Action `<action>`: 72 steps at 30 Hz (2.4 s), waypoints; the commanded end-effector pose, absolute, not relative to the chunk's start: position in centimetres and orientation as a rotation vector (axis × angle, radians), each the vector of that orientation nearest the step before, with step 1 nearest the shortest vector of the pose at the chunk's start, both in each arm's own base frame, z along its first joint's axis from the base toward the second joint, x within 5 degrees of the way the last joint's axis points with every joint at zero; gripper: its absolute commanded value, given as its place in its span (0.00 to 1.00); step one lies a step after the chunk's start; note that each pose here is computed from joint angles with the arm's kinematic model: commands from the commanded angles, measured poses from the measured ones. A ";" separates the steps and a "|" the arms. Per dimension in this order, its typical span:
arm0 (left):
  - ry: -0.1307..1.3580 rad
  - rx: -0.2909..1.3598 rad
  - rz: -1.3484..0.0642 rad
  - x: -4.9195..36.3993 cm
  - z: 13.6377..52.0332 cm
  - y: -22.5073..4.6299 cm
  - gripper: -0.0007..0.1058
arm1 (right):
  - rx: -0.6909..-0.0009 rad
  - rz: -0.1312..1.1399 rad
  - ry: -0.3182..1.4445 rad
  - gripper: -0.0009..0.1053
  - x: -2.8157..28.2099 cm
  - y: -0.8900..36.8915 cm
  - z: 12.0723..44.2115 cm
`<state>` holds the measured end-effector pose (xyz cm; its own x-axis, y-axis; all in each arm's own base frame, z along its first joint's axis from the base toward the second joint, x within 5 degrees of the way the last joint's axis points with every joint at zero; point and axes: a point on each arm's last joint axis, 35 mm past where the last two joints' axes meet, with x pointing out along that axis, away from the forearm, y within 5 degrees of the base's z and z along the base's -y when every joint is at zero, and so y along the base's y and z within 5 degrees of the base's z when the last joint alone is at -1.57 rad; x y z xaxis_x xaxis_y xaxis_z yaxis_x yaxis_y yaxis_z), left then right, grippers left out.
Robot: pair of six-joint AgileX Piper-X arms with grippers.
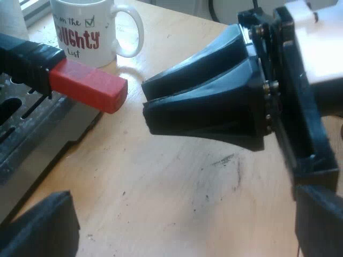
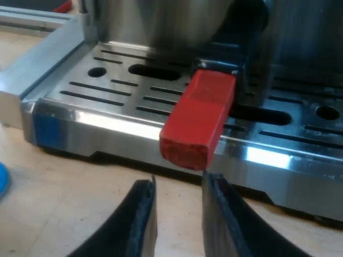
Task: Grind coffee beans and then tamp
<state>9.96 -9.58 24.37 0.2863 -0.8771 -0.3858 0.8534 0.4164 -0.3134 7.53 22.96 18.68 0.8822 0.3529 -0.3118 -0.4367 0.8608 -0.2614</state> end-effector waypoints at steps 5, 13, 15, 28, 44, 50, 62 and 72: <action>0.551 -0.061 -1.168 9.8 24.6 -9.6 0.79 | -0.313 0.362 0.230 0.24 7.9 23.4 18.4; 0.555 -0.066 -1.166 9.8 24.6 -9.6 0.79 | -0.260 0.291 0.220 0.17 9.6 23.2 18.4; 0.557 -0.070 -1.165 9.8 24.6 -9.6 0.79 | -0.259 0.286 0.221 0.17 9.9 23.1 18.4; 0.595 -0.068 -1.159 9.7 24.3 -9.5 0.79 | -0.258 0.159 0.211 0.17 11.6 22.2 18.5; 0.595 -0.068 -1.159 9.7 24.3 -9.5 0.79 | -0.283 0.039 0.164 0.17 12.5 21.6 19.1; 0.595 -0.068 -1.159 9.7 24.3 -9.5 0.79 | -0.304 -0.053 0.124 0.17 12.6 21.5 19.7; 0.595 -0.068 -1.159 9.7 24.3 -9.5 0.79 | -0.330 -0.094 0.116 0.17 12.4 21.4 19.7; 0.595 -0.068 -1.159 9.7 24.3 -9.5 0.79 | -0.355 0.019 0.130 0.17 11.4 22.1 19.4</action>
